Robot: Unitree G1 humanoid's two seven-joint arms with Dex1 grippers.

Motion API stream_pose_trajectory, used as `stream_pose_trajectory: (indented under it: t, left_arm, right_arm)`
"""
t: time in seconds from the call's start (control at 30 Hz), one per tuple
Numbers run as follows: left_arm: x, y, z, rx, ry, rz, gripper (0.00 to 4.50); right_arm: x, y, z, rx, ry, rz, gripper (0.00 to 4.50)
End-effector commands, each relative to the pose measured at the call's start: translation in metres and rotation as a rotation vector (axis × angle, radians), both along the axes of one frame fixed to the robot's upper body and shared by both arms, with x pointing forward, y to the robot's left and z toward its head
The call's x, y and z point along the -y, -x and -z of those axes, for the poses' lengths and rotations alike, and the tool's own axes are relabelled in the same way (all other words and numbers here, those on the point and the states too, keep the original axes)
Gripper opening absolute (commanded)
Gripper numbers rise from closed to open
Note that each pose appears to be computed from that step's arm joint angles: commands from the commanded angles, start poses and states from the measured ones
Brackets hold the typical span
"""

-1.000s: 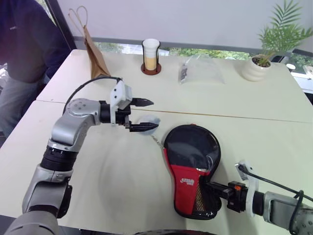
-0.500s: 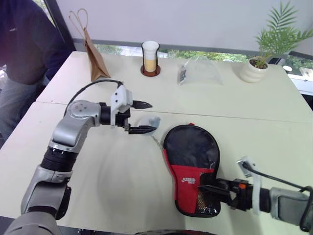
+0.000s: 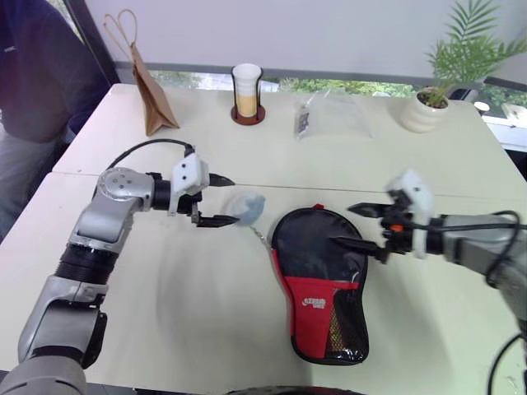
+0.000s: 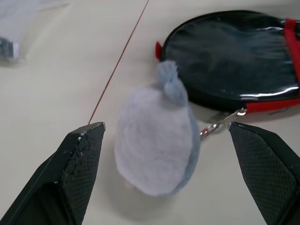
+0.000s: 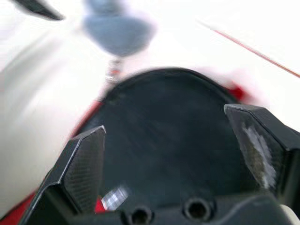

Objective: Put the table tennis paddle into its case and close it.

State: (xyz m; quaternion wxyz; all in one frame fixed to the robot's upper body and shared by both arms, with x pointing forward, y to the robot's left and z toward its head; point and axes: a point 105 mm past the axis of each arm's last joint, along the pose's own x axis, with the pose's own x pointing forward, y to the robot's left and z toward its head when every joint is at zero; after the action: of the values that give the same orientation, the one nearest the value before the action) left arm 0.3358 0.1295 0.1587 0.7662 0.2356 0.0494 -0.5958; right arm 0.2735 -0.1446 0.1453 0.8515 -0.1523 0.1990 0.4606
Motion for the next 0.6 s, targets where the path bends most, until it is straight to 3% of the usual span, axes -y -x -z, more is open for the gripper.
stream_pose_trajectory:
  t: [0.03, 0.33, 0.6]
  left_arm:
    - [0.005, -0.003, -0.003, 0.035, -0.002, 0.012, 4.40]
    - [0.026, -0.007, 0.016, 0.025, 0.004, 0.033, 4.40]
    - [0.040, -0.030, 0.033, 0.091, -0.048, -0.013, 4.40]
  right_arm:
    - [-0.012, -0.006, 0.023, 0.036, 0.064, -0.061, 4.47]
    - [-0.006, 0.001, 0.085, 0.003, 0.198, -0.103, 4.47]
    - [0.002, 0.000, 0.097, -0.006, 0.223, -0.084, 4.47]
